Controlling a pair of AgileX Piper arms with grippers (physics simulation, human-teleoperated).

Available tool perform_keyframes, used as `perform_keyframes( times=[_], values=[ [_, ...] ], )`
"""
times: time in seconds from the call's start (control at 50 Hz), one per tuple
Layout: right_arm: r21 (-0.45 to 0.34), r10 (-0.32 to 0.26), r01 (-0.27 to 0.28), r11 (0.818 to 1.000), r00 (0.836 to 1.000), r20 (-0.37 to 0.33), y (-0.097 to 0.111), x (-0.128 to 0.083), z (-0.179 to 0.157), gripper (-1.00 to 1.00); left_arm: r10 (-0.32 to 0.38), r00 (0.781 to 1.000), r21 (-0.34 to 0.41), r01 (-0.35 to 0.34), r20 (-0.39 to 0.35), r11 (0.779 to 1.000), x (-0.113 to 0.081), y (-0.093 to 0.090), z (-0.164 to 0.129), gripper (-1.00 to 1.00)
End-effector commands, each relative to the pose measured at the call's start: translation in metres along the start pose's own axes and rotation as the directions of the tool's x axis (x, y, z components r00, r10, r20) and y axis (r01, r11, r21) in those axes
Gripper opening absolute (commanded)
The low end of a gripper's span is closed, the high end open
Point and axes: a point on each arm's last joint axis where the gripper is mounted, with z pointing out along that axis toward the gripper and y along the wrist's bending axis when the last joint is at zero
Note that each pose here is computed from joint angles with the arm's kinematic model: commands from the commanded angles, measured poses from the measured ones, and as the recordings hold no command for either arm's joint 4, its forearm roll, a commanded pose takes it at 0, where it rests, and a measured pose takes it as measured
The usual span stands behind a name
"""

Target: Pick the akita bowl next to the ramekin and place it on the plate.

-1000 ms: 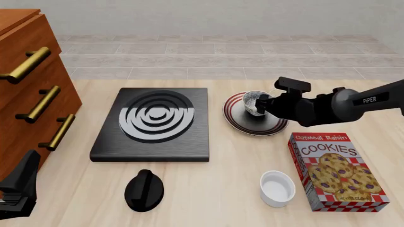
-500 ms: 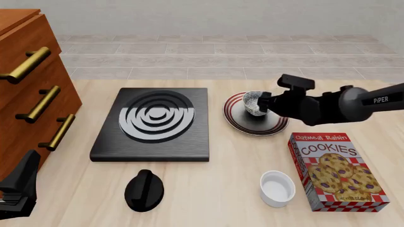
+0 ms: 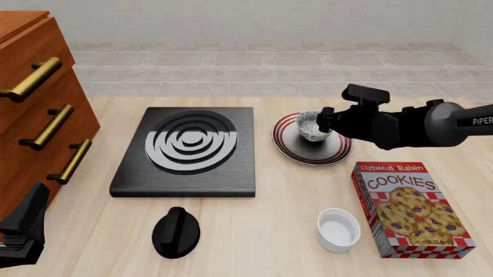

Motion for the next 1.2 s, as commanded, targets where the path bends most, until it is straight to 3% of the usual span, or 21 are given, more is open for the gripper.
perform_keyframes(
  times=[0.02, 0.88, 1.2],
  values=[
    [-0.004, -0.008, 0.008, 1.000, 1.000, 0.004, 0.003, -0.005, -0.008, 1.00, 0.000, 1.000, 0.000, 0.000, 0.000, 1.000, 0.000, 0.000, 0.000, 1.00],
    [-0.022, -0.031, 0.032, 0.999, 0.999, 0.025, 0.011, -0.013, -0.038, 1.00, 0.000, 1.000, 0.000, 0.000, 0.000, 1.000, 0.000, 0.000, 0.000, 1.00],
    [-0.065, -0.037, 0.041, 0.997, 0.997, 0.067, 0.025, -0.021, -0.073, 1.00, 0.000, 1.000, 0.000, 0.000, 0.000, 1.000, 0.000, 0.000, 0.000, 1.00]
  ],
)
